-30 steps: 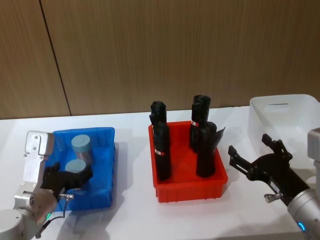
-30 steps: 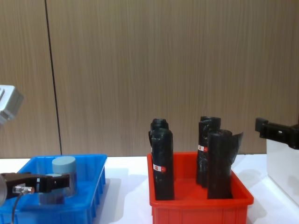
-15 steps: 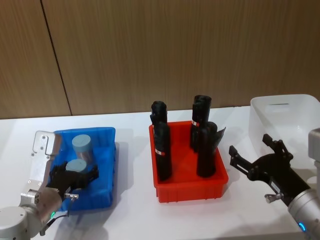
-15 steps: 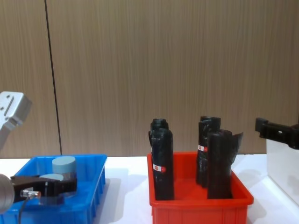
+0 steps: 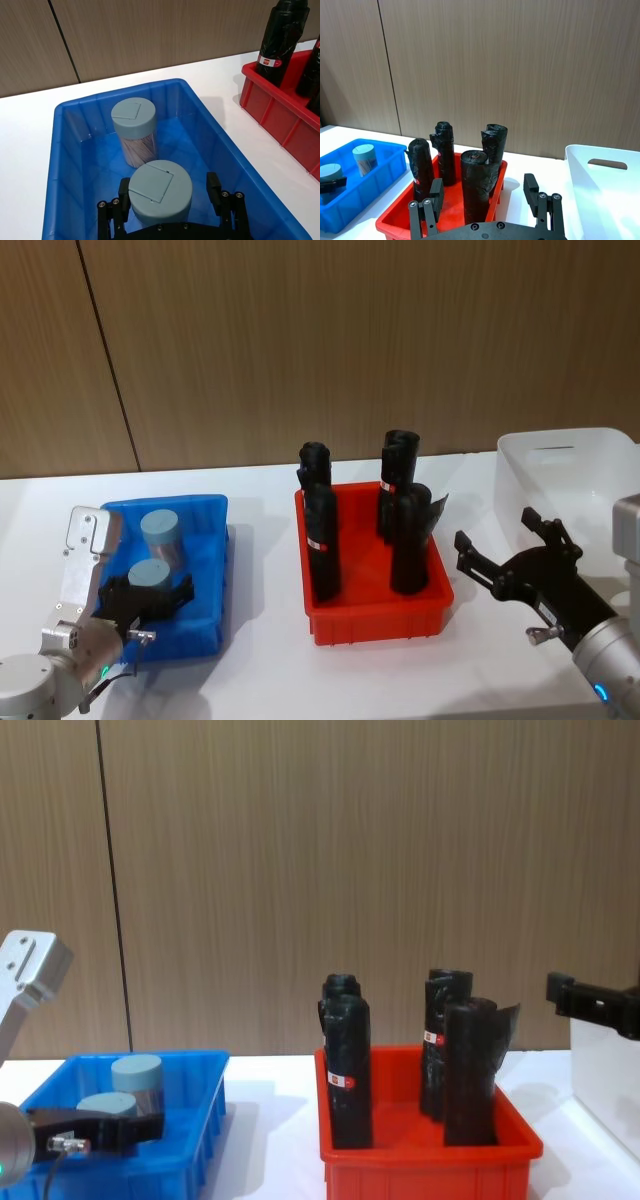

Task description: Pick the cotton swabs from the blue box and place them into the white box.

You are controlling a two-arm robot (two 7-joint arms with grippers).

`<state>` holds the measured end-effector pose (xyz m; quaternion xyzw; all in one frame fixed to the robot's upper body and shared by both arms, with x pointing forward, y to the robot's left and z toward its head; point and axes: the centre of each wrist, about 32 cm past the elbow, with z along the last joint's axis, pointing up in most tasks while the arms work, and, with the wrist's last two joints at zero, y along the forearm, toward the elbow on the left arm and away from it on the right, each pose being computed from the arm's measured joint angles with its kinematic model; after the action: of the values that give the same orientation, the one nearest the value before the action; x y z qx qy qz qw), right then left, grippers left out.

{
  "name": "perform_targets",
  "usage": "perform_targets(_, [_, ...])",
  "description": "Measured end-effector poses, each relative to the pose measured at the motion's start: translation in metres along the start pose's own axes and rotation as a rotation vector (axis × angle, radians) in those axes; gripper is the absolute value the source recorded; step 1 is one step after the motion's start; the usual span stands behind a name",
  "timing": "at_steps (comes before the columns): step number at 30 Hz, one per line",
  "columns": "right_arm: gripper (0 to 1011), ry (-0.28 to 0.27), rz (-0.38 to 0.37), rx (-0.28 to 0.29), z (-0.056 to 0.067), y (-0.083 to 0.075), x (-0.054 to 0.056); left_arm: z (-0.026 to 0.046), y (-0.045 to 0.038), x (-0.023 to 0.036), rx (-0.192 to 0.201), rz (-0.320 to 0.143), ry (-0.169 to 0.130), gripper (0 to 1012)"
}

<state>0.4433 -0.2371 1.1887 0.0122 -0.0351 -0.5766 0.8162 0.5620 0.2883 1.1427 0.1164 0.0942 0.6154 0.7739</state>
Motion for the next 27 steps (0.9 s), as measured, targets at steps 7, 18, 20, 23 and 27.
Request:
perform_targets(7, [1002, 0.000, 0.000, 0.000, 0.000, 0.000, 0.000, -0.0002, -0.0009, 0.0006, -0.003, 0.009, -0.013, 791])
perform_targets(18, [1002, 0.000, 0.000, 0.000, 0.000, 0.000, 0.000, 0.0072, 0.0023, -0.0018, -0.051, 0.012, -0.076, 668])
perform_targets(20, [1002, 0.000, 0.000, 0.000, 0.000, 0.000, 0.000, 0.0103, 0.0037, -0.0031, -0.065, 0.009, -0.091, 668])
perform_targets(23, [1002, 0.000, 0.000, 0.000, 0.000, 0.000, 0.000, 0.0168, 0.0070, -0.0060, -0.089, 0.002, -0.111, 666])
perform_targets(27, [1002, 0.000, 0.000, 0.000, 0.000, 0.000, 0.000, 0.0259, 0.0113, -0.0094, -0.120, -0.012, -0.129, 668])
